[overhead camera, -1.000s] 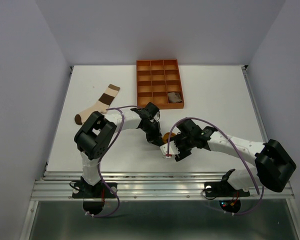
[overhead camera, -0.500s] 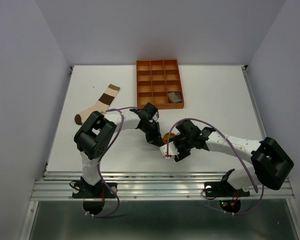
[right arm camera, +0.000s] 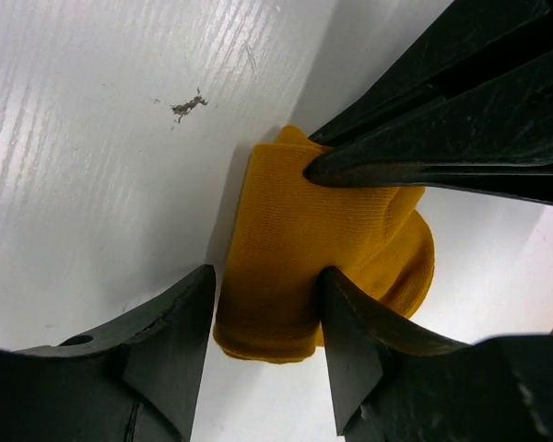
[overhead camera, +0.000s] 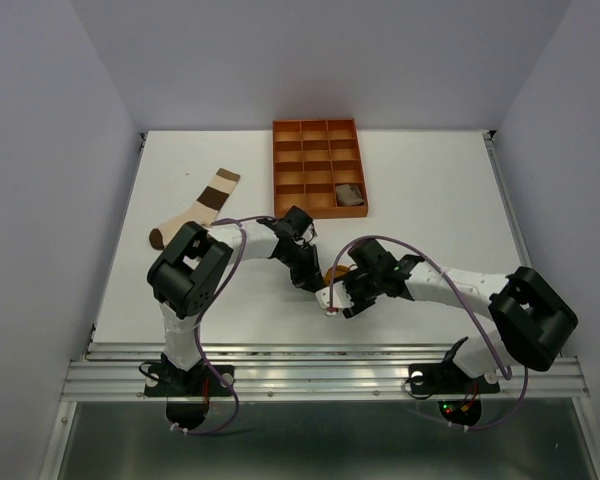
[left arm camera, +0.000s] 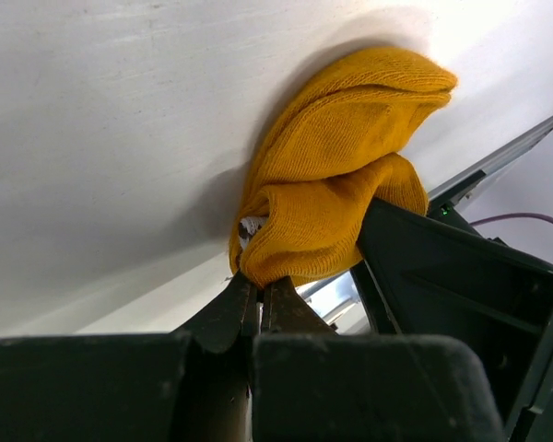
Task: Roll the socks
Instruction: Roll the sock at the center of the board.
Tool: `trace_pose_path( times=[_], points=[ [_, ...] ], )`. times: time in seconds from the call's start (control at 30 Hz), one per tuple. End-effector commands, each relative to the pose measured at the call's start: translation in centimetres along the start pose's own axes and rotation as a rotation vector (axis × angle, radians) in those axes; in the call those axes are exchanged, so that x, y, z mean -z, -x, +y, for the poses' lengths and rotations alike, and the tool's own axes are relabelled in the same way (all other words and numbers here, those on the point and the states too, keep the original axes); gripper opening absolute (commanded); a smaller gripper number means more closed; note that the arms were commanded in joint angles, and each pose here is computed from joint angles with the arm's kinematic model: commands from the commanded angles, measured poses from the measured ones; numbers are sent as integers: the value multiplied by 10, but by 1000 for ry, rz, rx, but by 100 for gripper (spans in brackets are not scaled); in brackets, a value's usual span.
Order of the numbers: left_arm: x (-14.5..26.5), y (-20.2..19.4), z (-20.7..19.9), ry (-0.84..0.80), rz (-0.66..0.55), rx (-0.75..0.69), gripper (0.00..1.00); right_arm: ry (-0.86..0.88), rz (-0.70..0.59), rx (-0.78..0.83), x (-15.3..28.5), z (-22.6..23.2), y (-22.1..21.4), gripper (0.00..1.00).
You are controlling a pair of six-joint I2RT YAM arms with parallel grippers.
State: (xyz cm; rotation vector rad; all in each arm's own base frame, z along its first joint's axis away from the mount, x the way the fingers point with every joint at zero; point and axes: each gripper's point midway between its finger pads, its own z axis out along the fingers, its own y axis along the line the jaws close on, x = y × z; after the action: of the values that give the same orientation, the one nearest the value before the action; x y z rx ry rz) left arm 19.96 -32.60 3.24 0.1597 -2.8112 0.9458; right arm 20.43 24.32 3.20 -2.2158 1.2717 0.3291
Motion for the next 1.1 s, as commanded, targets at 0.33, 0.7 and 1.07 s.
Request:
trace_pose_path(
  times=[0.33, 0.7, 1.07],
  points=[
    [4, -9, 8, -4, 23, -16, 0, 93, -2, -86, -21, 17, -12, 15],
    [46, 19, -10, 19, -214, -105, 34, 176, -50, -335, -9, 15, -5, 1],
    [83, 20, -10, 15, -460, -202, 44, 380, -229, -575, 8, -3, 6, 1]
  ],
)
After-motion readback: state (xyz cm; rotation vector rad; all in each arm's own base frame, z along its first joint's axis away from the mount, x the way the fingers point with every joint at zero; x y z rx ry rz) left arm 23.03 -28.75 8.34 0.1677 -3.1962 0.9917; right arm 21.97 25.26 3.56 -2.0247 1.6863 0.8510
